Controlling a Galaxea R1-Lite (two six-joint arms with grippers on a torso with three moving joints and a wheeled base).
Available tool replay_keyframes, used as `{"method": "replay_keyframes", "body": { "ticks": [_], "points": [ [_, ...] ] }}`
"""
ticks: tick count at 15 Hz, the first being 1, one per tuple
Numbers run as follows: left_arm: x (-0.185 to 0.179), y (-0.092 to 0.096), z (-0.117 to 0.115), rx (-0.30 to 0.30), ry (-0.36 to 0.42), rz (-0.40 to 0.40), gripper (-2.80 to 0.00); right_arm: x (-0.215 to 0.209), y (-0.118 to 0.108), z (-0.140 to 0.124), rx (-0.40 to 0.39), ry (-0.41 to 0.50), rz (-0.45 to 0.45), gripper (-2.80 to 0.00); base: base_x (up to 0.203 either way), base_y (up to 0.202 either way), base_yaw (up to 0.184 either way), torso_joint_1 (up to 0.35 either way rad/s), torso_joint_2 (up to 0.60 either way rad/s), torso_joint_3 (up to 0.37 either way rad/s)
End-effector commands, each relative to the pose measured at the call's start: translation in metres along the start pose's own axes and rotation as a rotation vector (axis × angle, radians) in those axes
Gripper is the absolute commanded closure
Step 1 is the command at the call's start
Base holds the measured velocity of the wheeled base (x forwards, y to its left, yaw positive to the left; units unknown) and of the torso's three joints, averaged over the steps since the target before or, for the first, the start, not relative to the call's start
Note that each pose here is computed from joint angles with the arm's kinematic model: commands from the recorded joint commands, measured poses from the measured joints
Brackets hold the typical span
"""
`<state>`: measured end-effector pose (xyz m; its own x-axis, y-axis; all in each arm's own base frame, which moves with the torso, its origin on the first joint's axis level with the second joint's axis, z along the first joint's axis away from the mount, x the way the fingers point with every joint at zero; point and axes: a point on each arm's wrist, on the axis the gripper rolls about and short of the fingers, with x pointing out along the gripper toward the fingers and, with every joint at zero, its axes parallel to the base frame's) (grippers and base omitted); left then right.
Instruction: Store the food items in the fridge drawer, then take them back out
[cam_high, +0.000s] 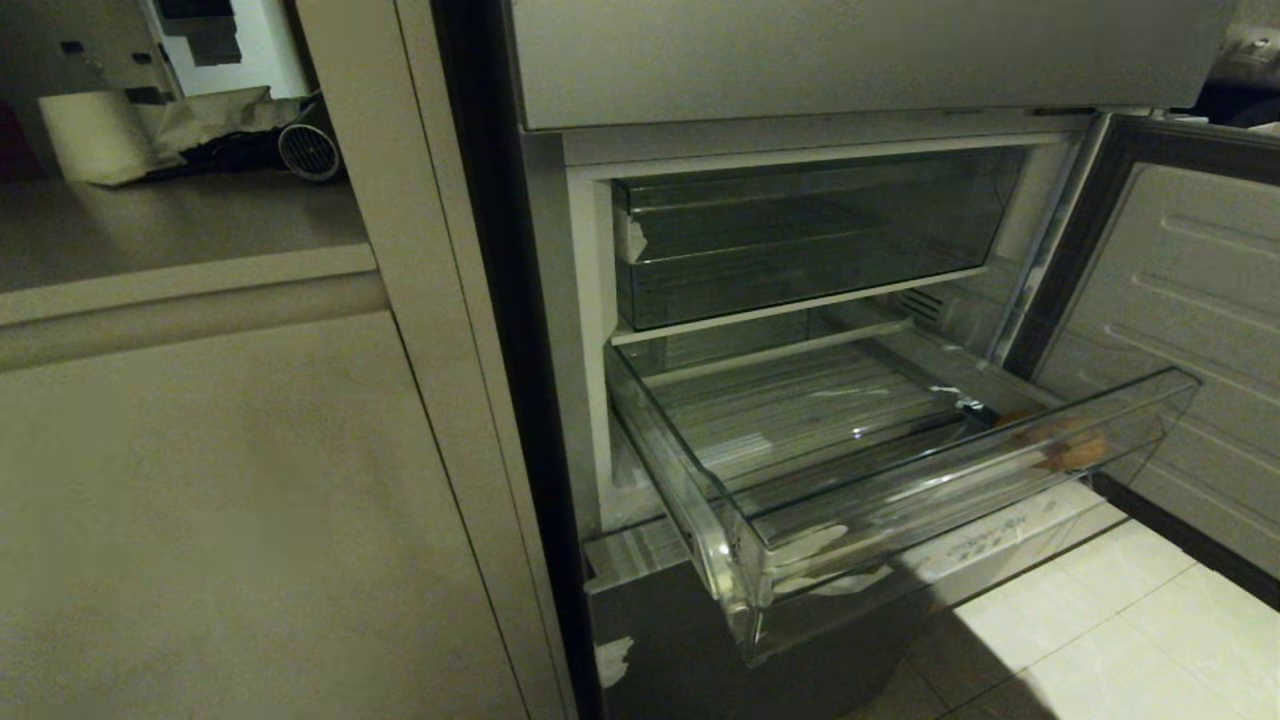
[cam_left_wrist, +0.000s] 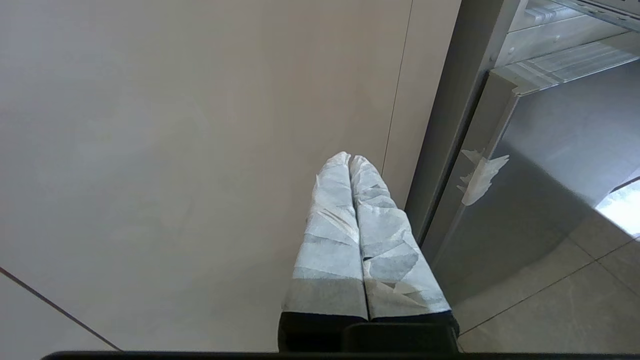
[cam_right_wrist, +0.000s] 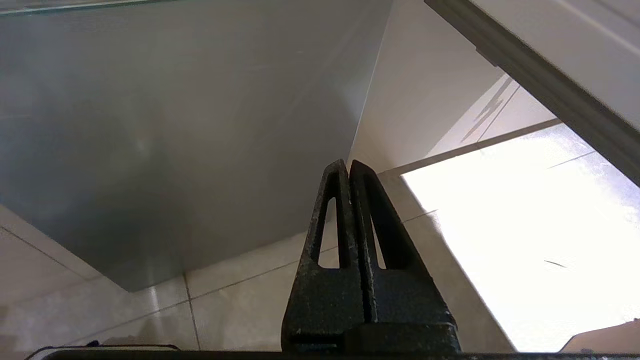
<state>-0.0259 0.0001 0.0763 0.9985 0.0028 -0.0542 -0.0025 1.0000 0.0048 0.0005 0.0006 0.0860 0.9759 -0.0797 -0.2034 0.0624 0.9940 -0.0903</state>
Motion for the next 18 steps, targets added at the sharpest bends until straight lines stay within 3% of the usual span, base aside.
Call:
{"method": "replay_keyframes", "body": {
  "ticks": [1, 3, 6, 11, 15, 18],
  "points": [
    [0.000, 0.000, 0.000, 0.000, 0.001, 0.000, 0.00, 0.002, 0.001, -0.008, 0.000, 0.028, 0.030, 0.00, 0.000, 0.000, 0.000, 0.000, 0.00, 0.000],
    [0.000, 0.000, 0.000, 0.000, 0.001, 0.000, 0.00, 0.002, 0.001, -0.008, -0.008, 0.019, 0.102, 0.00, 0.000, 0.000, 0.000, 0.000, 0.00, 0.000],
    [0.000, 0.000, 0.000, 0.000, 0.001, 0.000, 0.00, -0.001, 0.001, -0.009, 0.003, -0.018, 0.102, 0.00, 0.000, 0.000, 0.000, 0.000, 0.00, 0.000],
    [0.000, 0.000, 0.000, -0.001, 0.001, 0.000, 0.00, -0.018, 0.000, -0.015, 0.032, -0.250, 0.093, 0.00, 0.000, 0.000, 0.000, 0.000, 0.00, 0.000],
    [0.000, 0.000, 0.000, -0.002, 0.001, 0.000, 0.00, -0.018, -0.001, -0.015, 0.107, -0.256, 0.059, 0.00, 0.000, 0.000, 0.000, 0.000, 0.00, 0.000],
    [0.000, 0.000, 0.000, -0.002, 0.001, 0.000, 0.00, -0.018, -0.001, -0.016, 0.106, -0.255, 0.058, 0.00, 0.000, 0.000, 0.000, 0.000, 0.00, 0.000]
  ]
}}
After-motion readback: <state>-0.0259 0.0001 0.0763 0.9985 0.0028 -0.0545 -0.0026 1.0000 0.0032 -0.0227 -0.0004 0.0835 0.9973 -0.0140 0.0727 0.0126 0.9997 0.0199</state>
